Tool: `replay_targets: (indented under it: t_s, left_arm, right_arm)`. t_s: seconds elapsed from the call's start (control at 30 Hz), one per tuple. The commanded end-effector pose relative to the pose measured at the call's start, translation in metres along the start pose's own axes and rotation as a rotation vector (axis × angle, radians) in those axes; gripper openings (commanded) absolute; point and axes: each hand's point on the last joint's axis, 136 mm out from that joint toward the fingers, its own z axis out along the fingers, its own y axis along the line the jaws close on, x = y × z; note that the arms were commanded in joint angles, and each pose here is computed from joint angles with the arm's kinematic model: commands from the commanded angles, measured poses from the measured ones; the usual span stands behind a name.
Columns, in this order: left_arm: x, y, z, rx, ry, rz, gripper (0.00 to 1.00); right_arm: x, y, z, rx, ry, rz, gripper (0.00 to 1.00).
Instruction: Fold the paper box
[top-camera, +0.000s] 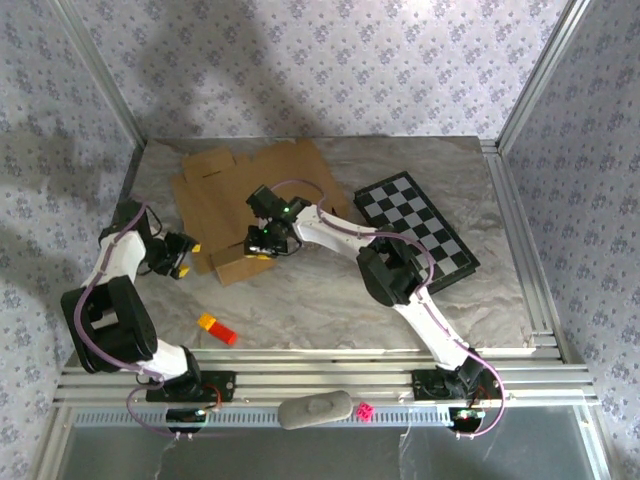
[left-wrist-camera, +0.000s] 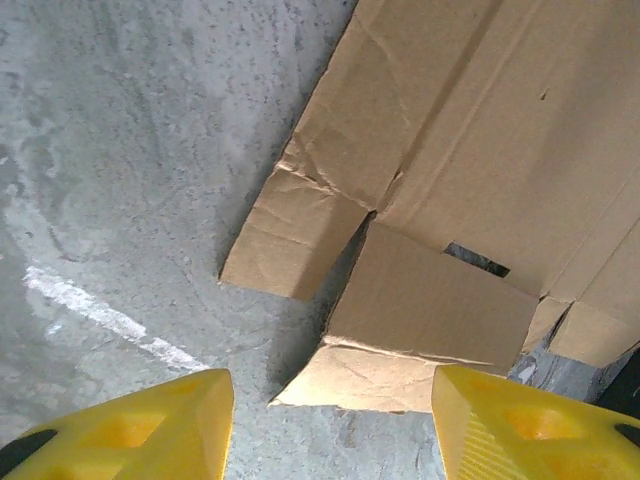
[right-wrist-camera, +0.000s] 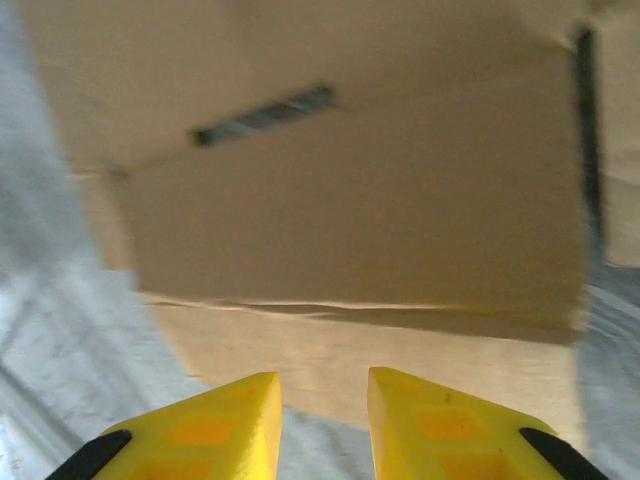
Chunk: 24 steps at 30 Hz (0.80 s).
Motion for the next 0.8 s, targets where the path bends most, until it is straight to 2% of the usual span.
replay_targets:
  t_s: [0.0, 0.17, 0.33, 0.43, 0.57, 0.7, 0.77]
  left_arm:
    - [-0.01, 0.0, -0.014, -0.031, -0.022, 0.033, 0.58]
    - [-0.026, 0.0, -0.019, -0.01, -0.054, 0.016, 0.6]
    - [-0.042, -0.014, -0.01, 0.034, -0.052, 0.009, 0.61]
    - [-0.056, -0.033, -0.003, 0.119, -0.065, 0.002, 0.6]
    - [-0.066, -0.053, 0.014, 0.186, -0.039, -0.007, 0.54]
    - [-0.063, -0.068, 0.038, 0.172, 0.009, 0.029, 0.46]
    - [-0.062, -0.066, 0.05, 0.119, 0.026, 0.036, 0.44]
  right_arm:
    - [0.012, -0.052, -0.001, 0.167, 0.08, 0.038, 0.29]
    - [0.027, -0.096, -0.022, 0.284, 0.144, -0.041, 0.27]
    - [0.035, -0.113, -0.041, 0.275, 0.169, -0.118, 0.27]
    - [0.038, -0.11, -0.044, 0.238, 0.19, -0.134, 0.28]
    - [0.036, -0.11, -0.043, 0.22, 0.199, -0.13, 0.28]
    - [0.032, -0.116, -0.044, 0.219, 0.2, -0.099, 0.28]
    - [0.03, -0.118, -0.045, 0.213, 0.2, -0.089, 0.28]
